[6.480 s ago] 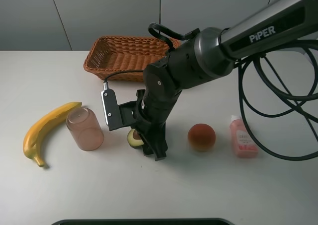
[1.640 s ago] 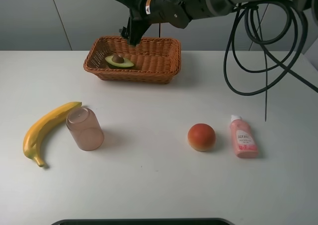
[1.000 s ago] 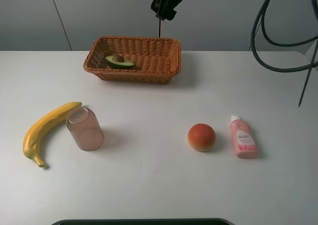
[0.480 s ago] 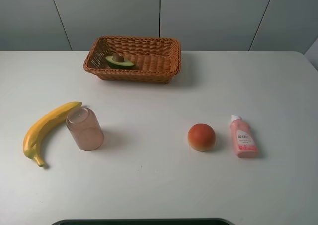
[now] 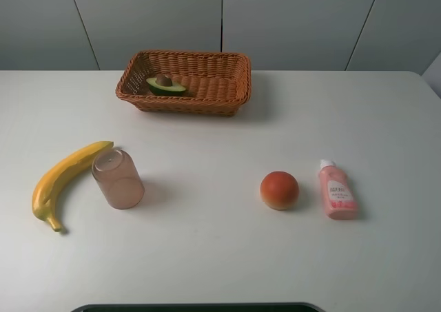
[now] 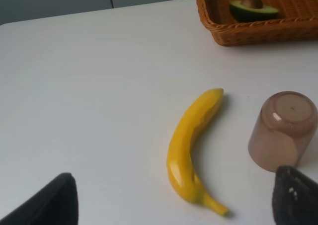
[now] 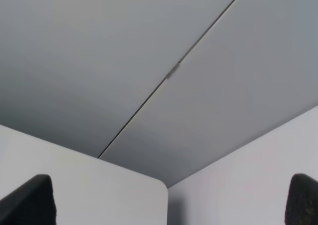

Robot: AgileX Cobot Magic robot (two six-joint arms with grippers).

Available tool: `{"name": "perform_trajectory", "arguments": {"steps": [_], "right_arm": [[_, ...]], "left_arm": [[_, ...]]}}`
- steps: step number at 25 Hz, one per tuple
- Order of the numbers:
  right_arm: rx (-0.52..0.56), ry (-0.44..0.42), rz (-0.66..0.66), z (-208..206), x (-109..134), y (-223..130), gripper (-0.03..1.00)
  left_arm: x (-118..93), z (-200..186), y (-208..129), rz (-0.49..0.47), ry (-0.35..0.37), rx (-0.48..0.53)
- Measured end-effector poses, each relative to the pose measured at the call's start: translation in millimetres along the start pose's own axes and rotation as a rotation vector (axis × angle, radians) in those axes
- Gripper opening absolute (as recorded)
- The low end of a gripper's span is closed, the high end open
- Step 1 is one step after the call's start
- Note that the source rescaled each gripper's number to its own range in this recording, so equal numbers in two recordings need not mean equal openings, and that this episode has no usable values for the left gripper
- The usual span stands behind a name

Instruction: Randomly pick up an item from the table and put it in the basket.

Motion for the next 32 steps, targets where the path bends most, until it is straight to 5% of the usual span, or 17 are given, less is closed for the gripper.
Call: {"name": "perform_trajectory", "arguments": {"steps": [3, 10, 13, 18, 24, 26, 32], "right_arm": [[-0.065, -0.046, 0.044, -36.3, -29.4, -4.0, 1.00], [-0.116, -0.380, 0.101, -99.4, -118.2, -27.4, 1.00], [-0.143, -0.442, 0.121, -117.0, -135.5, -33.0, 1.00], [-0.175, -0.358, 0.185, -126.7, -129.0, -39.4, 1.00], [-0.152, -0.095, 0.131, -83.8, -64.3, -14.3, 0.97], [-0.129, -0.063, 0.094, -63.6, -47.8, -5.7, 0.84], [-0.168, 0.039, 0.136, -35.0, -13.8, 19.2, 0.10]], "left_arm": [[0.0, 0.0, 0.0, 0.000, 0.000, 0.000], [0.0, 0.0, 0.0, 0.000, 0.000, 0.000], [0.0, 0.0, 0.0, -0.006, 0.000, 0.000], [0.0, 0.0, 0.0, -0.006, 0.000, 0.000], [0.0, 0.0, 0.0, 0.000, 0.000, 0.000], [0.0, 0.0, 0.0, -0.006, 0.000, 0.000], [0.0, 0.0, 0.0, -0.006, 0.000, 0.000]]}}
Point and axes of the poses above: a point on each arm's last joint axis where the gripper is mounted, z pointing out along that axis toward the gripper, x along the wrist's bending axis when the last joint is at zero, y = z × x, the point moved 10 cm from there along z, pointing out along that axis toward the gripper, and after that the axes turned 2 degrees about z, right-handed, at the moved point
